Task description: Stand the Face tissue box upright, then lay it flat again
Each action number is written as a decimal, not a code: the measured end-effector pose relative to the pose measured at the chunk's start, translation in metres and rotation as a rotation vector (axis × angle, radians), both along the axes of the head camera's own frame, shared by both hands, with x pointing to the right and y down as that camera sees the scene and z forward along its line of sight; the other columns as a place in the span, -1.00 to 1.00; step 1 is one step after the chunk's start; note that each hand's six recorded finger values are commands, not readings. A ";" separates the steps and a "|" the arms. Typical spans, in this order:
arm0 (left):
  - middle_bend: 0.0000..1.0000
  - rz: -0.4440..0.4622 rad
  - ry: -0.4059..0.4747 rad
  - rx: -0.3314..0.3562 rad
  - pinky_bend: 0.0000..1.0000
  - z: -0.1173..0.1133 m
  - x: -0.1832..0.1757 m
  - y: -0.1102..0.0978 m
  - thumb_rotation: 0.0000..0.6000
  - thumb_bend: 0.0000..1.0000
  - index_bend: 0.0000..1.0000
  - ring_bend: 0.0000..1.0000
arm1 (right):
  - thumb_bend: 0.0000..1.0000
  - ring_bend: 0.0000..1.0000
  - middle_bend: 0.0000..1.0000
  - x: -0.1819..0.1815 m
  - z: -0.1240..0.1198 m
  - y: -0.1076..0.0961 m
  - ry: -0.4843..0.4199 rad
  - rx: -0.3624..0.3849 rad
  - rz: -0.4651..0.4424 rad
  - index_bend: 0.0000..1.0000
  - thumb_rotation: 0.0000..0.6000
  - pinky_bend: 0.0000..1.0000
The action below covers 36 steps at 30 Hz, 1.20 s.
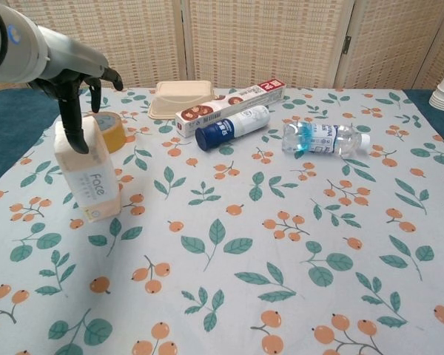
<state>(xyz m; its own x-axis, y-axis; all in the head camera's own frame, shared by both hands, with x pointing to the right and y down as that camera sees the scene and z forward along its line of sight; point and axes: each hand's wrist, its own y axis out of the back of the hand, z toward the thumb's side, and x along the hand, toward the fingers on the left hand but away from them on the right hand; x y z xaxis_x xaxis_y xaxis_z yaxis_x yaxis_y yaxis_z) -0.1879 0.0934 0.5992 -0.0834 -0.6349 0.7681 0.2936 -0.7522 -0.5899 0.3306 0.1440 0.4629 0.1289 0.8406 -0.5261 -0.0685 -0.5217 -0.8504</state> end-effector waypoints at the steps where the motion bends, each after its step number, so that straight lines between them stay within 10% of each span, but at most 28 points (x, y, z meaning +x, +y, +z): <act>1: -0.58 0.001 0.000 0.002 1.00 0.001 0.000 0.000 1.00 -0.77 -1.00 0.93 | -0.86 -0.91 -0.61 0.000 0.000 0.000 0.000 -0.002 0.001 -0.49 1.00 -0.80; 25: -0.62 -0.046 -0.066 -0.038 1.00 0.026 -0.016 -0.007 1.00 -0.77 -1.00 0.93 | -0.86 -0.91 -0.62 0.006 0.007 -0.003 0.018 -0.019 0.014 -0.48 1.00 -0.80; 36: -0.31 -0.037 -0.086 -0.064 1.00 0.038 -0.027 0.003 1.00 -0.75 -0.83 0.93 | -0.86 -0.91 -0.62 0.006 0.008 -0.003 0.022 -0.021 0.016 -0.48 1.00 -0.80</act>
